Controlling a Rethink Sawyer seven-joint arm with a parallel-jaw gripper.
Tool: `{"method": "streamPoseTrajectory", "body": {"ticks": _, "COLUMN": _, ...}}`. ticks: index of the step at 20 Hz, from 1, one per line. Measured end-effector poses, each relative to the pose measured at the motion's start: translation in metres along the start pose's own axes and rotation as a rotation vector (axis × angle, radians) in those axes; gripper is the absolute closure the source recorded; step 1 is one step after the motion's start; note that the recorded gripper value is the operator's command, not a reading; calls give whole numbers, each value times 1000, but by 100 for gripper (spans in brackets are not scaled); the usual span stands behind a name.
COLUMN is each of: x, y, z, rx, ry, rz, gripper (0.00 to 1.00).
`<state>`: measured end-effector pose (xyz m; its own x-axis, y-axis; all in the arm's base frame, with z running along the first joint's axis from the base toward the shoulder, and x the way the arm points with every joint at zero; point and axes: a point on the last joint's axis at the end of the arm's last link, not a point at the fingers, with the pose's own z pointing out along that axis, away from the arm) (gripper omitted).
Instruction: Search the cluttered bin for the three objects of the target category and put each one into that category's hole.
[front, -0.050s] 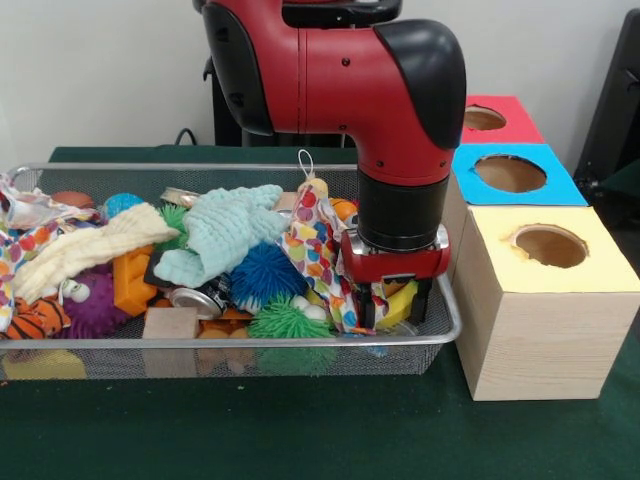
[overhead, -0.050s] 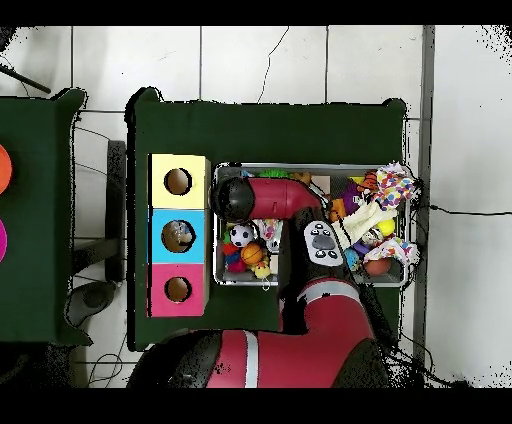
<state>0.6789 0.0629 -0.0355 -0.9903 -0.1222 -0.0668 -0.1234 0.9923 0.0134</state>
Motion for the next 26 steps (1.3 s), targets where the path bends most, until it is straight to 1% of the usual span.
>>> {"method": "streamPoseTrajectory", "body": {"ticks": 5, "x": -5, "y": -2, "z": -4, "rx": 3, "ry": -1, "rz": 1, "gripper": 0}}
{"method": "streamPoseTrajectory", "body": {"ticks": 17, "x": -28, "y": -11, "z": -20, "rx": 16, "ry": -22, "rz": 5, "gripper": 0}}
{"method": "streamPoseTrajectory", "body": {"ticks": 23, "x": -32, "y": -12, "z": -22, "rx": 18, "ry": -28, "rz": 5, "gripper": 0}}
{"method": "streamPoseTrajectory", "body": {"ticks": 25, "x": -32, "y": -13, "z": -22, "rx": 21, "ry": -30, "rz": 0, "gripper": 0}}
{"method": "streamPoseTrajectory", "body": {"ticks": 26, "x": -32, "y": -13, "z": -22, "rx": 30, "ry": -33, "rz": -12, "gripper": 0}}
